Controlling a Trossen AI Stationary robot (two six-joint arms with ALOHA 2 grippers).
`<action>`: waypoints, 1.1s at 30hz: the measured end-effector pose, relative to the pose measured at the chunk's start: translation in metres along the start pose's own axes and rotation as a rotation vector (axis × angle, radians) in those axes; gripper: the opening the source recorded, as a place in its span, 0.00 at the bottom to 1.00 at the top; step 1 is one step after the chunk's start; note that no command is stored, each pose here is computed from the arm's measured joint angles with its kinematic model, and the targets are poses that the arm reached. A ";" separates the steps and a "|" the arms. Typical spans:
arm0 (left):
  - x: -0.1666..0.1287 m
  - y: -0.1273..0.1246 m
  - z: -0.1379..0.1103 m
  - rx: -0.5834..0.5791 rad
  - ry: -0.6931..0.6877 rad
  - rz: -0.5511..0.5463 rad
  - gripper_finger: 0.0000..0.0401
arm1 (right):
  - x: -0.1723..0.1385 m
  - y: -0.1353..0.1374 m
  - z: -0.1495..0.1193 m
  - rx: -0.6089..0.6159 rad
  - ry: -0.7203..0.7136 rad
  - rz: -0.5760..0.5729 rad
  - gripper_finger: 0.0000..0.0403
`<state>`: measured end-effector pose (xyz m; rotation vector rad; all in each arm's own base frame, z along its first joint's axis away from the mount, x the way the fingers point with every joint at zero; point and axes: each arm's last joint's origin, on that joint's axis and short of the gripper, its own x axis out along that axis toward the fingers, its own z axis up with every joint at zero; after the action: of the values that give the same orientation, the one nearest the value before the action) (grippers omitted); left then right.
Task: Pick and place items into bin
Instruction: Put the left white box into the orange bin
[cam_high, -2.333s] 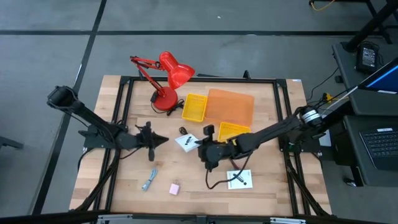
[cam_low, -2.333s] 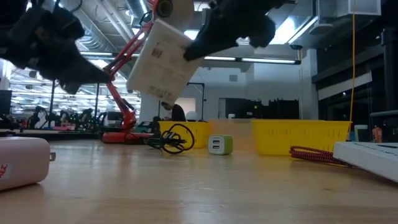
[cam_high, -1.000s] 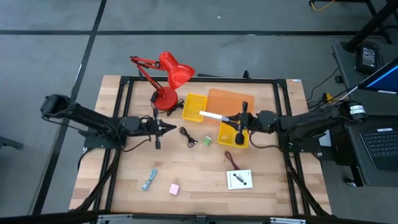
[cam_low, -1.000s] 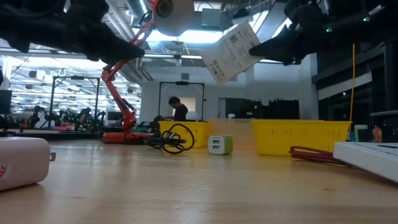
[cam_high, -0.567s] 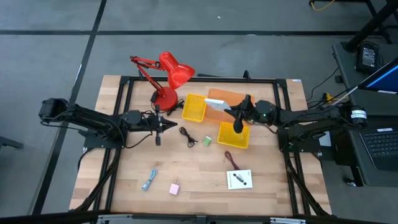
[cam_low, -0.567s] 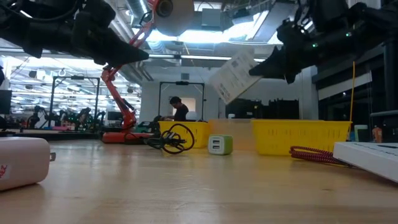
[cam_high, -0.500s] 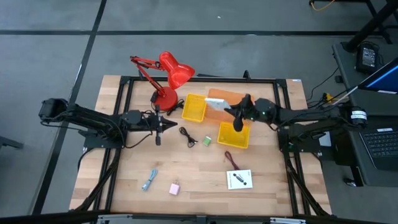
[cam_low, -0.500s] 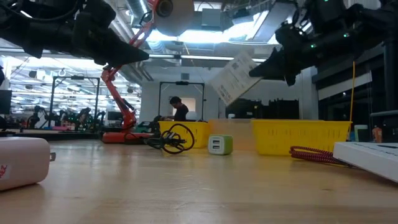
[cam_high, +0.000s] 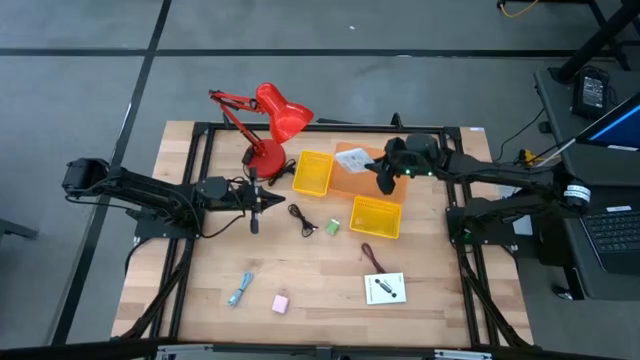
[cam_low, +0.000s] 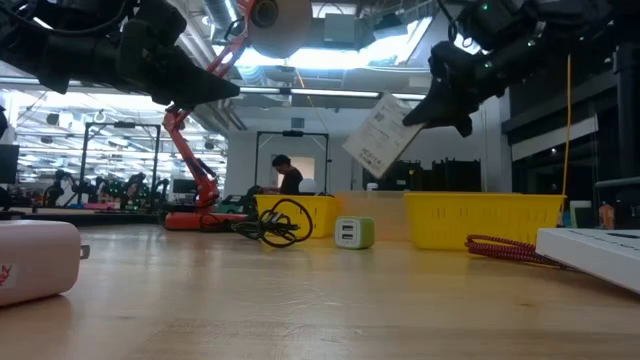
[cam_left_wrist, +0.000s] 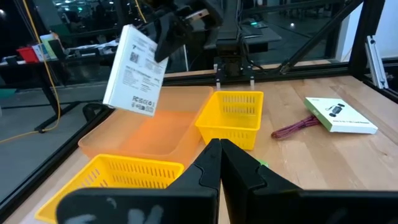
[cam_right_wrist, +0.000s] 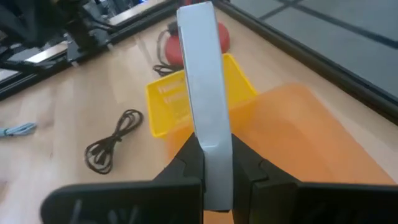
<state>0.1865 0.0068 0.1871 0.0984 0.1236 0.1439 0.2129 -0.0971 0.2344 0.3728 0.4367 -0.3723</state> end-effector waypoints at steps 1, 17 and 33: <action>0.000 0.000 0.000 -0.001 0.000 0.001 0.00 | -0.001 -0.004 0.000 0.018 0.009 -0.004 0.05; 0.000 0.000 0.000 -0.045 0.000 0.001 0.00 | -0.006 -0.034 -0.007 0.255 0.099 0.058 0.05; 0.000 0.000 0.000 -0.052 -0.001 0.002 0.00 | 0.002 -0.044 -0.050 0.355 0.006 0.045 0.05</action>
<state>0.1866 0.0067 0.1873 0.0464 0.1187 0.1486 0.1788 -0.1149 0.1798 0.7283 0.3666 -0.4052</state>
